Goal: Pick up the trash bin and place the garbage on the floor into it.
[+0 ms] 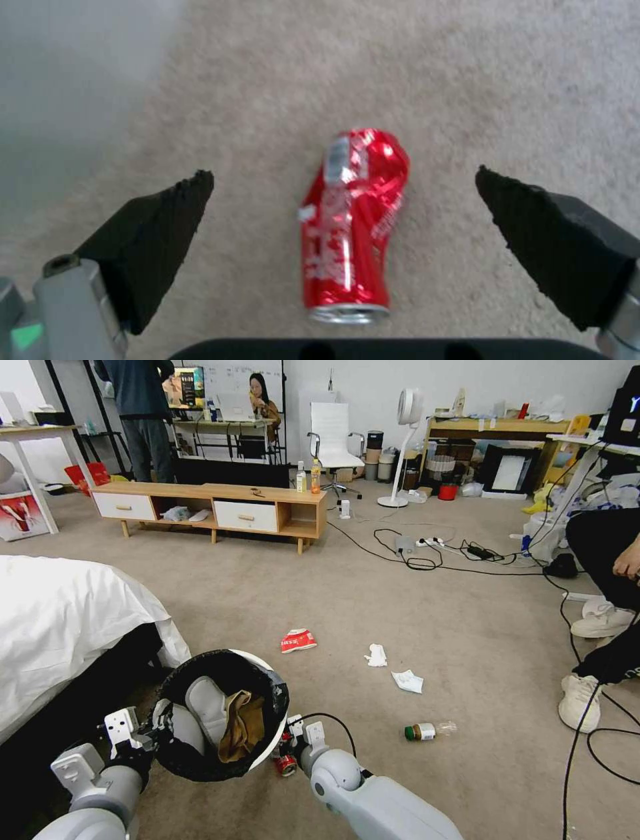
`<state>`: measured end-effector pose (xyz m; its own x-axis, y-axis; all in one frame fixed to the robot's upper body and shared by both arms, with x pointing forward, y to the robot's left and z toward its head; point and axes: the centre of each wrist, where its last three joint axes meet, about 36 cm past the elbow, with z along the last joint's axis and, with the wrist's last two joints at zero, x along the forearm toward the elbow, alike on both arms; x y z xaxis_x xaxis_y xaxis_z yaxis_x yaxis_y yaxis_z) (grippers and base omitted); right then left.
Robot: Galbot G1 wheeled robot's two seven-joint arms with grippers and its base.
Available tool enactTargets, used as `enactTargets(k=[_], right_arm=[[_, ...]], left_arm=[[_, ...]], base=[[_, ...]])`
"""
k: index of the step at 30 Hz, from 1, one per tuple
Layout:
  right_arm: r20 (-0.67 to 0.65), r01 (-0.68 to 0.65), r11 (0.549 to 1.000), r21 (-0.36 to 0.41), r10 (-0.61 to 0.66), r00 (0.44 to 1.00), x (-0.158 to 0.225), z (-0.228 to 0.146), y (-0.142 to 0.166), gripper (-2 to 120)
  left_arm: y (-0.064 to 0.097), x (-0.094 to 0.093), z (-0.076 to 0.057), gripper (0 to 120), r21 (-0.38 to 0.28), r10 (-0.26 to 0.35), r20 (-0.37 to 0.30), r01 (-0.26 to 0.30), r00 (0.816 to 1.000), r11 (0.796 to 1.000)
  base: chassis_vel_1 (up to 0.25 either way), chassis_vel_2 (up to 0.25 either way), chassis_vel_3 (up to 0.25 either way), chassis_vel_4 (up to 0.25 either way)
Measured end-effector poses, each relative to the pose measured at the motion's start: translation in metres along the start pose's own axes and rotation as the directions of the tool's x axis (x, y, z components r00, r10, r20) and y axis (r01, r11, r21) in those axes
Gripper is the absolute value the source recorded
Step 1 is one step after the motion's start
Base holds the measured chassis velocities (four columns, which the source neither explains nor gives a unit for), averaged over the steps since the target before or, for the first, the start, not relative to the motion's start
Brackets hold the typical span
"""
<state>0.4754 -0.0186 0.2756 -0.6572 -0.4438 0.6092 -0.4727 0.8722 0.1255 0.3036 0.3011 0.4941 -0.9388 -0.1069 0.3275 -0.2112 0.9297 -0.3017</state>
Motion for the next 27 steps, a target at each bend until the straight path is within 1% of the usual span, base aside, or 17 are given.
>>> enactTargets(k=[4,6,10,14,27], right_arm=[[-0.006,-0.012,1.000,0.008,0.012,1.000,-0.005,0.009,-0.004,100],[-0.021,-0.022,1.000,0.014,0.022,1.000,-0.010,0.020,-0.008,100],[-0.030,-0.031,0.999,0.017,0.032,0.999,-0.013,0.028,-0.011,100],[-0.045,-0.043,0.999,0.030,0.044,0.998,-0.022,0.039,-0.022,100],[-0.049,-0.041,0.998,0.056,0.044,0.998,-0.038,0.050,-0.023,100]], left_arm=[[0.000,0.000,0.000,6,0.000,0.001,0.001,-0.001,1.000,1.000],[-0.001,0.001,-0.001,6,0.000,0.002,0.004,-0.002,1.000,1.000],[-0.002,0.002,-0.002,6,-0.001,0.003,0.006,-0.003,1.000,1.000],[-0.003,0.004,-0.003,6,-0.004,0.005,0.008,-0.005,1.000,1.000],[-0.006,0.006,-0.001,6,-0.005,0.002,0.009,-0.002,1.000,1.000]], base=[[0.000,0.000,0.000,0.000],[0.000,0.000,0.000,0.000],[0.000,0.000,0.000,0.000],[0.000,0.000,0.000,0.000],[0.000,0.000,0.000,0.000]])
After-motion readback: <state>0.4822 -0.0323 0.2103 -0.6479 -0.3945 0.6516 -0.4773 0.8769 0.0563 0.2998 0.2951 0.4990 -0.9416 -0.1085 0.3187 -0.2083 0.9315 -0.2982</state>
